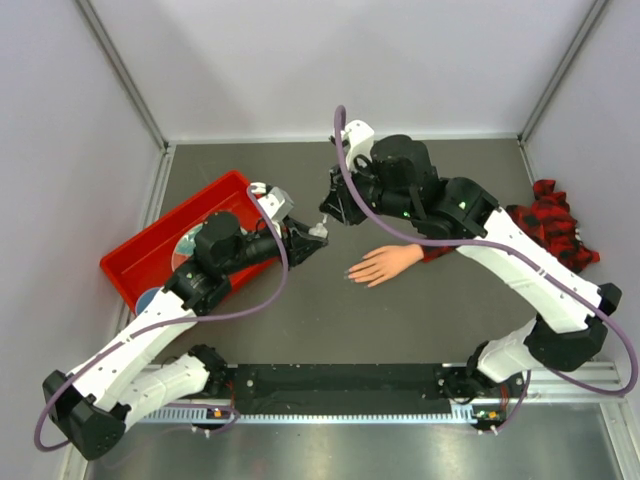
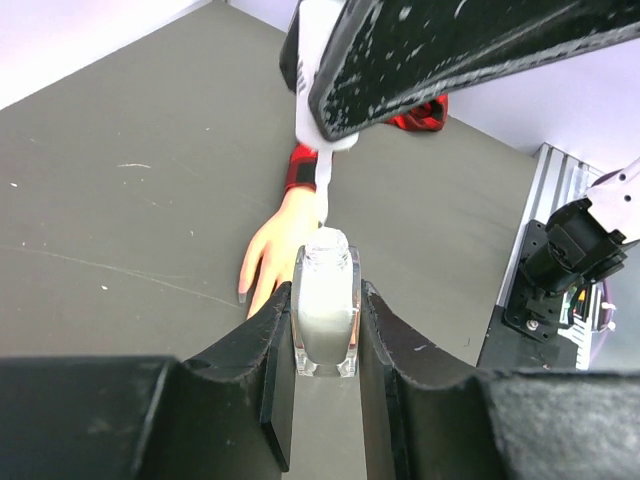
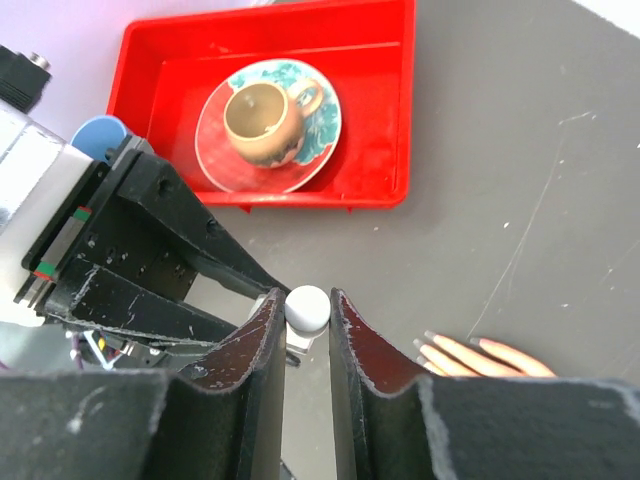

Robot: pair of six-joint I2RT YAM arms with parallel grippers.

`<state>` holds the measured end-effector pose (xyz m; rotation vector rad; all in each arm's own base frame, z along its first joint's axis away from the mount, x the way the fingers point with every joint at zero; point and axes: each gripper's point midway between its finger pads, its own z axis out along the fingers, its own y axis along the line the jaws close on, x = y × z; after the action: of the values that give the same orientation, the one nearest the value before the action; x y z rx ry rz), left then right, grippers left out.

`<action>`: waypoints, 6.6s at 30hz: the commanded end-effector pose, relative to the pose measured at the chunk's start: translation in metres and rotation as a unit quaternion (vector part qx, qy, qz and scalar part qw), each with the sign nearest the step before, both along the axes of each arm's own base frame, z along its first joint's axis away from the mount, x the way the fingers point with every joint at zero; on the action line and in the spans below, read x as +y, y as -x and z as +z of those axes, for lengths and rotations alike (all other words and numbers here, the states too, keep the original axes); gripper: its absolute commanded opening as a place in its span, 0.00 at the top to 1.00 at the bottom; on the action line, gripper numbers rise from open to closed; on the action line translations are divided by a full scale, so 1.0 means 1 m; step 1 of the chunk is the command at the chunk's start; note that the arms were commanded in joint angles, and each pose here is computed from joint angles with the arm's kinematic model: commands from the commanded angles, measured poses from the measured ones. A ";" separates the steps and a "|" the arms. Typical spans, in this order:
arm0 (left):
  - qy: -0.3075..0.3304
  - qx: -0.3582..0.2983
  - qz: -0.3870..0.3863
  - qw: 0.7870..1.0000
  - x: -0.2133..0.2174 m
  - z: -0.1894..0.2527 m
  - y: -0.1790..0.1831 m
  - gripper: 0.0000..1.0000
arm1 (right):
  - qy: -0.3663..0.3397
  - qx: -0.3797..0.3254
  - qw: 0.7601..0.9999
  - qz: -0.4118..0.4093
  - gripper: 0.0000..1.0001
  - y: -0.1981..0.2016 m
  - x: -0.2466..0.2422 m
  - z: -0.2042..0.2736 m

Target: Paint the nails

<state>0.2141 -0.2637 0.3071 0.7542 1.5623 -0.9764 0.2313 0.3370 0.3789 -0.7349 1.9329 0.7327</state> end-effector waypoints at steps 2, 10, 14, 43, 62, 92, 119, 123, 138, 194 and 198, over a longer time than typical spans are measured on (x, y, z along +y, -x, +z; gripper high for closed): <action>0.033 -0.027 -0.002 0.999 -0.001 0.025 0.001 1.00 | -0.028 -0.029 0.999 -0.001 1.00 0.001 -0.003 0.024; 0.025 -0.026 0.001 0.999 -0.002 0.020 -0.002 1.00 | -0.055 -0.030 0.998 0.002 1.00 0.006 -0.002 0.038; 0.010 -0.028 0.021 0.999 0.004 0.013 -0.006 1.00 | -0.051 -0.034 0.998 -0.019 1.00 0.003 -0.011 0.040; -0.014 -0.007 -0.086 0.996 -0.021 -0.043 0.013 1.00 | -0.111 0.007 0.992 -0.065 1.00 0.018 -0.045 0.006; 0.030 -0.073 -0.041 0.996 -0.014 -0.027 0.002 1.00 | -0.069 -0.008 0.988 -0.140 1.00 -0.007 -0.077 -0.091; 0.053 -0.168 0.056 0.983 0.026 0.011 0.002 1.00 | 0.008 -0.025 0.986 -0.164 1.00 -0.028 -0.087 -0.246; 0.046 -0.159 0.049 0.985 0.022 0.001 -0.001 1.00 | 0.065 0.008 0.987 -0.150 1.00 -0.027 -0.084 -0.294; 0.046 -0.159 0.049 0.985 0.022 0.001 -0.002 1.00 | 0.071 0.007 0.985 -0.159 1.00 -0.028 -0.087 -0.296; 0.045 -0.155 0.046 0.986 0.019 -0.002 -0.003 1.00 | 0.087 0.003 0.981 -0.175 1.00 -0.031 -0.095 -0.300; 0.044 -0.154 0.042 0.986 0.018 -0.003 -0.003 1.00 | 0.092 0.022 0.984 -0.151 1.00 -0.030 -0.082 -0.312; 0.043 -0.153 0.041 0.986 0.018 -0.004 -0.003 1.00 | 0.087 0.020 0.985 -0.151 1.00 -0.029 -0.082 -0.309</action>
<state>0.2186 -0.2439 0.2911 0.7343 1.3267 -0.8092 0.2495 0.2453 0.0504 -0.5387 2.1668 0.3575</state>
